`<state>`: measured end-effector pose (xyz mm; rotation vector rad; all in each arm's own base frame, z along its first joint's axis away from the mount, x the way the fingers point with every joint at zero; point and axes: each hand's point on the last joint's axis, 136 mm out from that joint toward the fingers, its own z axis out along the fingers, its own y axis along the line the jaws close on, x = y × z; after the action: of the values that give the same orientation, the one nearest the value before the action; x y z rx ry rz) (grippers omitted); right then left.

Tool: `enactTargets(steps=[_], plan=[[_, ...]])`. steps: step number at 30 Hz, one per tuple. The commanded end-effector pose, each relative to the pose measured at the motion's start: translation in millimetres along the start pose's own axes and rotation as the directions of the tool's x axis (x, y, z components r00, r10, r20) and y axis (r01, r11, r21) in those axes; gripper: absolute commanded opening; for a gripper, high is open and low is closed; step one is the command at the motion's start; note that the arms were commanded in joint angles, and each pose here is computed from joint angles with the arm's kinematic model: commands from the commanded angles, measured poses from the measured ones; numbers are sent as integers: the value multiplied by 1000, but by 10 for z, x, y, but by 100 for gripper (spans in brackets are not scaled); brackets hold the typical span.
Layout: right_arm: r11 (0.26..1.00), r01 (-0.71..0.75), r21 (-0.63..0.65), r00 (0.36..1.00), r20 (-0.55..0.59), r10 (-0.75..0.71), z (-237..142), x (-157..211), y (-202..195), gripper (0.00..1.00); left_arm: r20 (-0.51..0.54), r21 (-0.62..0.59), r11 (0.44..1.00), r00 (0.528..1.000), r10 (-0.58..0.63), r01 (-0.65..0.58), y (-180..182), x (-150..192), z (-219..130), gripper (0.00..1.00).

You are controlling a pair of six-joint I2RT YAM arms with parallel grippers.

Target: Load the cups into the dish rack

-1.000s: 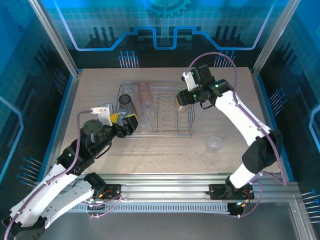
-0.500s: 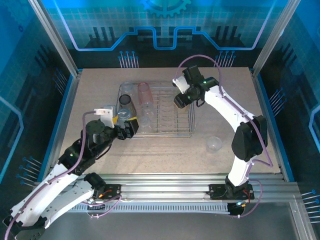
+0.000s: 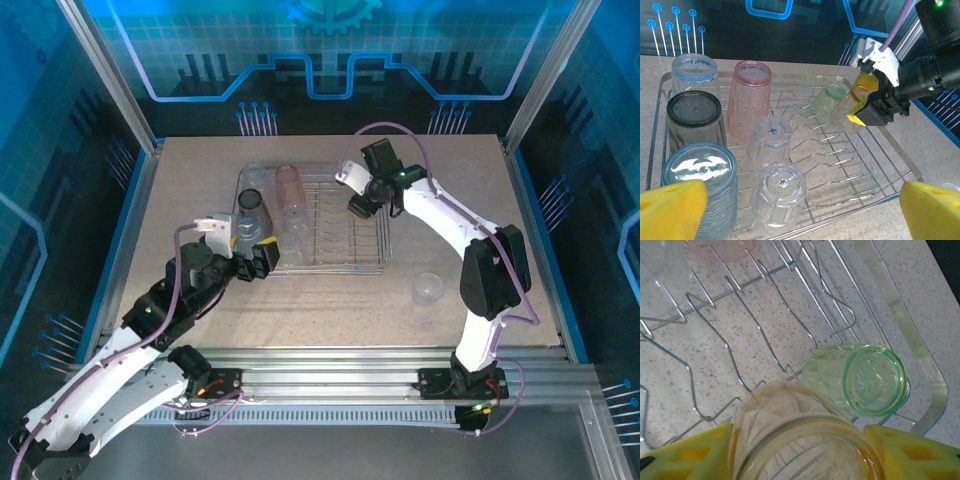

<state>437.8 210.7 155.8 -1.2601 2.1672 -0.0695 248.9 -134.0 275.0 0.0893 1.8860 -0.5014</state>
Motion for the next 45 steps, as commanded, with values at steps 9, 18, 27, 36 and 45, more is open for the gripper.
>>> enactTargets(steps=[9,18,27,36,45], plan=[[994,107,2,992,67,-107,249,2,-35,2,55,1,998,997,60,-60,-8,-66,82,100],[990,140,-16,990,27,-140,395,158,-30,10,45,11,997,996,74,-75,-47,-50,180,100],[989,139,-49,989,49,-136,488,205,-17,23,49,21,997,996,73,-74,-71,-62,210,99],[991,122,-62,989,94,-116,606,252,-28,35,44,22,998,997,61,-62,-72,-58,203,99],[991,124,-39,989,79,-121,590,264,-79,55,45,28,998,998,47,-49,-79,-54,200,99]])
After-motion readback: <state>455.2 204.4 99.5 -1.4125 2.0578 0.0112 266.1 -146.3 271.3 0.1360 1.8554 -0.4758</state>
